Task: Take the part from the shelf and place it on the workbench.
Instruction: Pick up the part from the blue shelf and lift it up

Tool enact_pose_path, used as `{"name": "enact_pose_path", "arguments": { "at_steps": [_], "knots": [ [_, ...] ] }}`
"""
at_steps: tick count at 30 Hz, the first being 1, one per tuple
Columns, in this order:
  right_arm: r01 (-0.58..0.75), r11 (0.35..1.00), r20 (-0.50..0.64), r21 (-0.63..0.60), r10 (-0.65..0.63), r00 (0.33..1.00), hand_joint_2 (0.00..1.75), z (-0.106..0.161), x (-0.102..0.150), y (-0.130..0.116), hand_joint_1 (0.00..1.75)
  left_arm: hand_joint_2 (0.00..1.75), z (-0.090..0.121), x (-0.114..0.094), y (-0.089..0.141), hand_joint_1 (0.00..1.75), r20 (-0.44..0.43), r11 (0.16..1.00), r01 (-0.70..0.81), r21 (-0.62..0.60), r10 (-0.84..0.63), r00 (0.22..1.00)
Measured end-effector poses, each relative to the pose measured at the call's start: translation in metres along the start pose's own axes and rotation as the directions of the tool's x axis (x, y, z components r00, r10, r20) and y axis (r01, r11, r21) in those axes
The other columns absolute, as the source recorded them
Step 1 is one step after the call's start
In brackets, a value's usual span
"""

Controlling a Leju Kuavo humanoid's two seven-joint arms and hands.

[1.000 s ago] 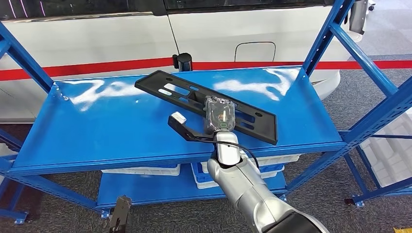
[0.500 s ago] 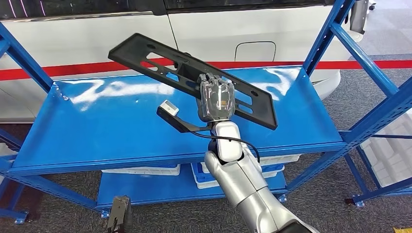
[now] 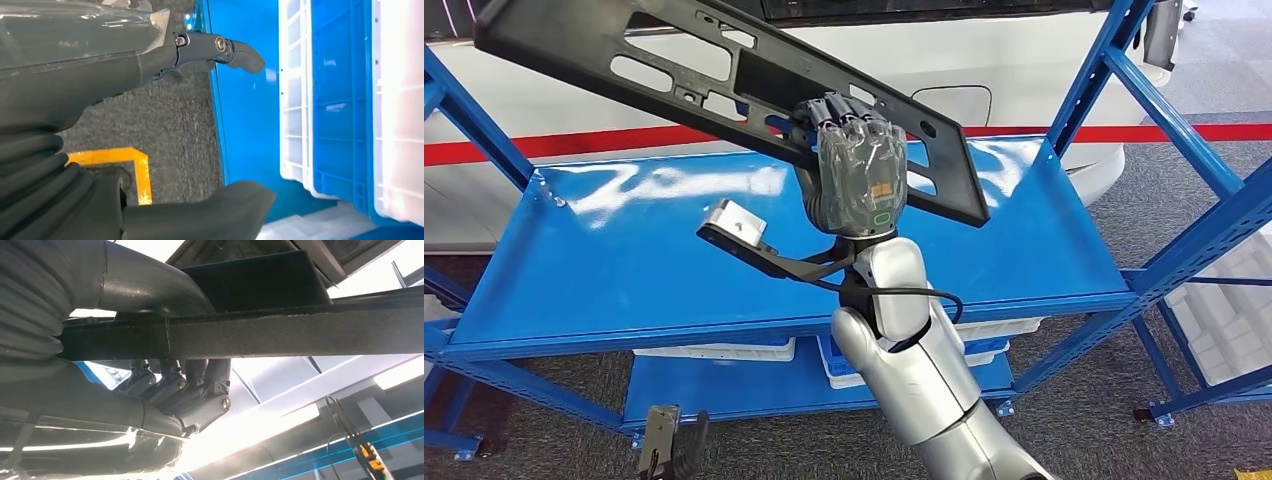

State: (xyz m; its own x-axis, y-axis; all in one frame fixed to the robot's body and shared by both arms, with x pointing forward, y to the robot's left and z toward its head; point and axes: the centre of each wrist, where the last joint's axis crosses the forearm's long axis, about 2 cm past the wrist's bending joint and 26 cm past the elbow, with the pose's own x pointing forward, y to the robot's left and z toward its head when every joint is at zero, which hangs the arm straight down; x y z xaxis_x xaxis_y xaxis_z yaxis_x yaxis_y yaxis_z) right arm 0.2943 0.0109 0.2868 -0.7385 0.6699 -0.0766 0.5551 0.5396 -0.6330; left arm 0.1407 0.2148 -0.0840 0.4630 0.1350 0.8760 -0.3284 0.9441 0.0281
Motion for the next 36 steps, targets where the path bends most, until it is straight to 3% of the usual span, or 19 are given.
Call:
{"name": "enact_pose_path", "arguments": {
  "at_steps": [9,26,36],
  "knots": [
    [0.020,1.000,0.007,0.020,-0.020,1.000,1.75,-0.004,0.013,-0.001,1.75,1.75,-0.002,0.001,0.004,0.00,-0.095,0.997,0.054,0.053,-0.048,0.994],
    [0.004,0.998,0.043,0.067,-0.007,0.999,1.75,-0.010,0.024,0.003,1.75,1.75,-0.008,0.006,0.006,0.00,-0.096,0.997,0.039,0.060,-0.033,0.995],
    [0.028,0.997,0.043,0.067,-0.031,0.999,1.75,-0.011,0.021,0.002,1.75,1.75,-0.012,0.008,0.012,0.00,-0.177,0.993,0.060,0.102,-0.041,0.983]
  ]
}}
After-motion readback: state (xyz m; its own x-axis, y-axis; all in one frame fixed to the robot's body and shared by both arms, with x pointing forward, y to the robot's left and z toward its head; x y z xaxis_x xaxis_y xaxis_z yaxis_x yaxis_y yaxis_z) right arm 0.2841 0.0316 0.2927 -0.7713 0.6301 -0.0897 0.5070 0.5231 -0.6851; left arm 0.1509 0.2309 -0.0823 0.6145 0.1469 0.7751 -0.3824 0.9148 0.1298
